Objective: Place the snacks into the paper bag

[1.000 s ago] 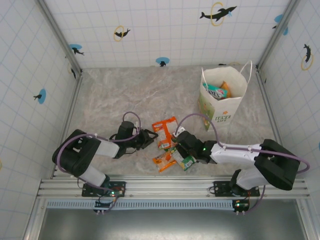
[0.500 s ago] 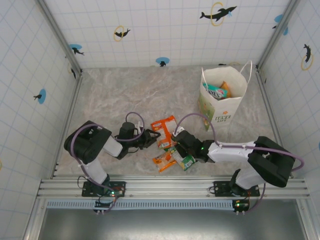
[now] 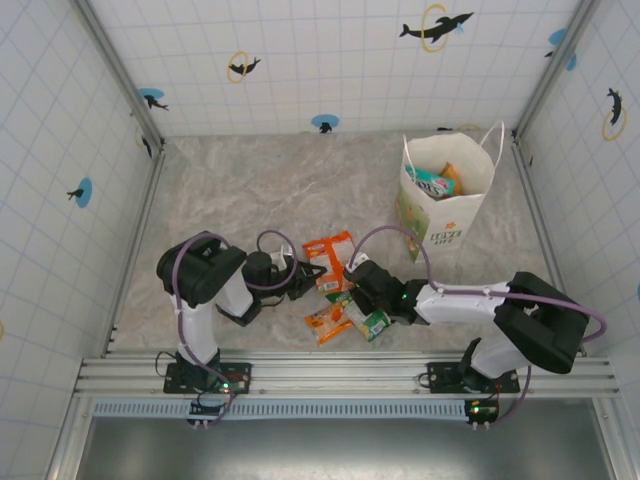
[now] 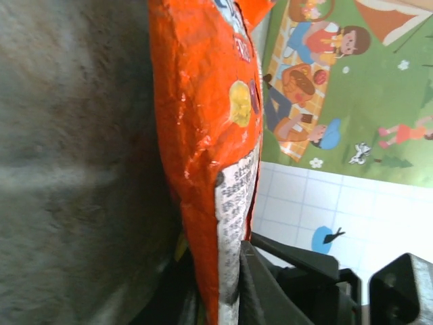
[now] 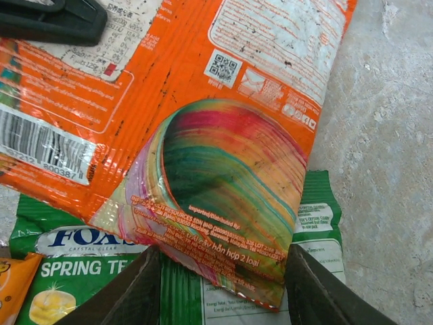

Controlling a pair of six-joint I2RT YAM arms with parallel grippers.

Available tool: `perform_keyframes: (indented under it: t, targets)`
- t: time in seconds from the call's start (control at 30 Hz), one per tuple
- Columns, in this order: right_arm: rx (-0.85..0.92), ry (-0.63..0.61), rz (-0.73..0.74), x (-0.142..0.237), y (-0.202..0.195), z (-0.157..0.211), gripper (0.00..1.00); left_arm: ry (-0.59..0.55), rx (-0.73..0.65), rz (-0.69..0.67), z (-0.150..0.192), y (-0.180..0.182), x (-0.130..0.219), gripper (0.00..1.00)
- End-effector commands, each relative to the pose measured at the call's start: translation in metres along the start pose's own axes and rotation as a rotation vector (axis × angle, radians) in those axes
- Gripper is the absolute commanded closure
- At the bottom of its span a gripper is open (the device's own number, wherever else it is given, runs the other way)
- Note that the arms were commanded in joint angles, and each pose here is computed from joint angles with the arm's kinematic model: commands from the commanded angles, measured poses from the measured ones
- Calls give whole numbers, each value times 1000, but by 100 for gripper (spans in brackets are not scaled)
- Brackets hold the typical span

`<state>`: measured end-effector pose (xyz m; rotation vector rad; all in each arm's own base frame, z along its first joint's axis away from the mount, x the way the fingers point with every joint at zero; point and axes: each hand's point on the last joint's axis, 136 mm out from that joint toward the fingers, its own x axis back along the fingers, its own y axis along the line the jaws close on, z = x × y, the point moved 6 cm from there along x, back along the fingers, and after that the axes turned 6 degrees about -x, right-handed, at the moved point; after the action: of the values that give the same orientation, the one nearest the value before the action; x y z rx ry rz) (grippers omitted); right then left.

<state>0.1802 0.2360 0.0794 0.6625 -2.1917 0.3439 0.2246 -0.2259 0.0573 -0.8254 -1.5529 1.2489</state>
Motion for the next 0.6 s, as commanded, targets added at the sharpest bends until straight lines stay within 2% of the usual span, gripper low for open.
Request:
perform_keyframes:
  t: [0.0,0.13,0.27,0.4,0.57]
  targets:
    - [-26,-71,6,8,-1,-18,50,-7,-58,100,0,-21,2,91]
    - [-27,-144,8,22,-1,-31,49,-10,-110,60,-1,-24,2,94]
    - [-34,-233,12,43,-4,-45,48,1,-213,-46,-5,-25,-1,95]
    - [-58,-373,-25,68,-6,-62,48,24,-380,-170,-12,-36,-2,95]
    - [-78,-488,-64,93,-11,-76,47,49,-610,-295,-21,-65,3,98]
